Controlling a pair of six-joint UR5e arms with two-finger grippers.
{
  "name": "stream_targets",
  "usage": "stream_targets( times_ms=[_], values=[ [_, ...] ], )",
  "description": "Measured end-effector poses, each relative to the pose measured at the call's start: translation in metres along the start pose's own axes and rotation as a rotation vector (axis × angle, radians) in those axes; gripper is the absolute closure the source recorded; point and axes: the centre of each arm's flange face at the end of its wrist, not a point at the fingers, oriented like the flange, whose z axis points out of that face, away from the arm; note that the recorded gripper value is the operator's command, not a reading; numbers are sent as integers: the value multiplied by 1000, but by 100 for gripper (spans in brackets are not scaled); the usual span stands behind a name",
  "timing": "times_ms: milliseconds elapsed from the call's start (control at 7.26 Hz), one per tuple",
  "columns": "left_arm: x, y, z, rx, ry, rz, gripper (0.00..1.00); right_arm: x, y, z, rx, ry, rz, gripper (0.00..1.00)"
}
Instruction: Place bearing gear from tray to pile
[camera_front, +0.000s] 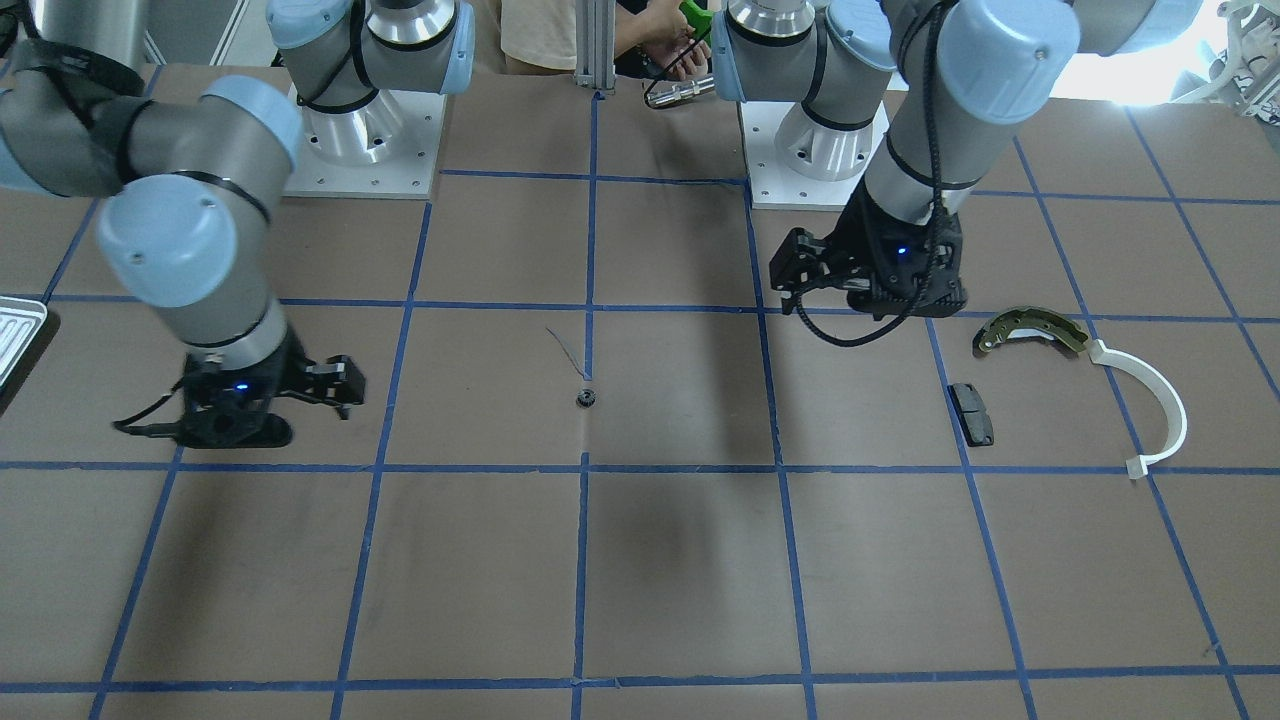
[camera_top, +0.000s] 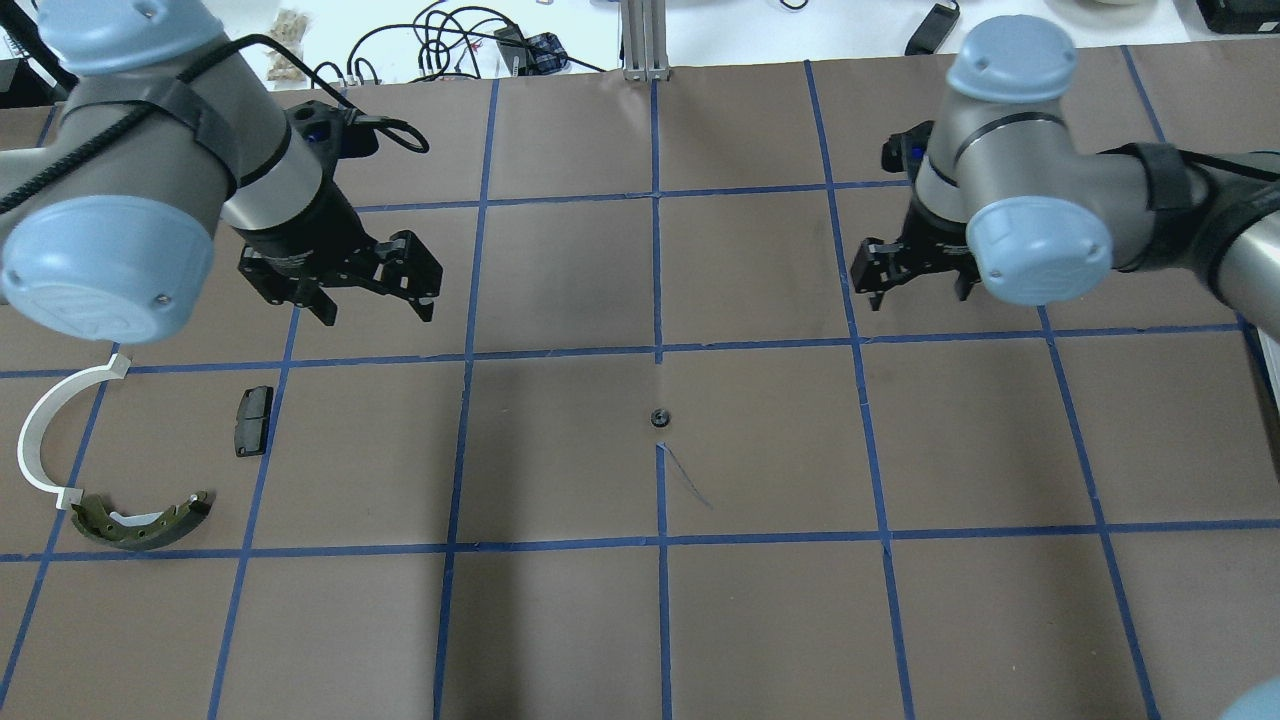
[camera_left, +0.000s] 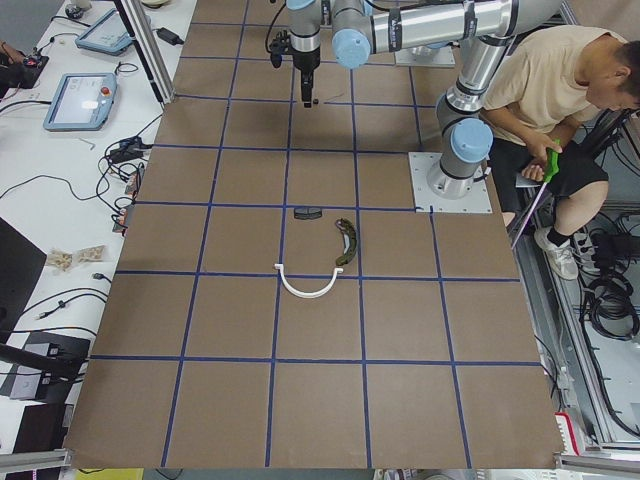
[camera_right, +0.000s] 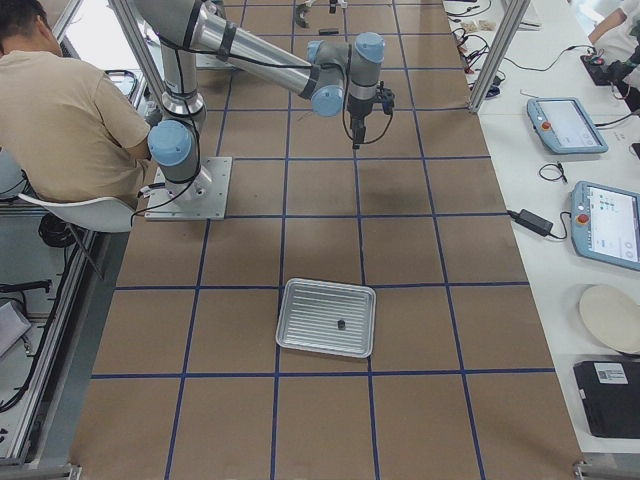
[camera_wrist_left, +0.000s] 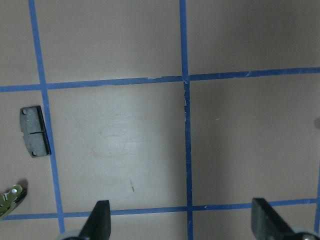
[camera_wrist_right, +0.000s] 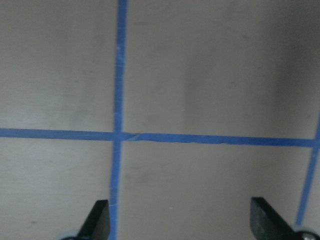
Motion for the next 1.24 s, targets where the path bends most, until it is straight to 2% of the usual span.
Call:
stream_targets(
  times_ms=[275, 551, 689, 826, 964, 1240],
  values=[
    [67, -10, 51, 8, 19, 50, 0, 136, 10, 7, 4, 33, -64, 0],
    [126, -5, 118, 7, 20, 116, 0, 268, 47, 40, -26, 34, -47, 0],
    [148, 0, 145, -4, 17, 150, 0, 323, 70, 59, -22, 20, -33, 0],
    [165, 4, 169, -17, 14, 178, 0, 372, 92, 83, -9, -2, 10, 0],
    [175, 5, 188, -23, 12, 196, 0, 413, 106, 109, 11, -3, 42, 0],
    [195, 6, 217, -2, 16, 221, 0, 463, 109, 142, 38, 18, -10, 0]
  ],
)
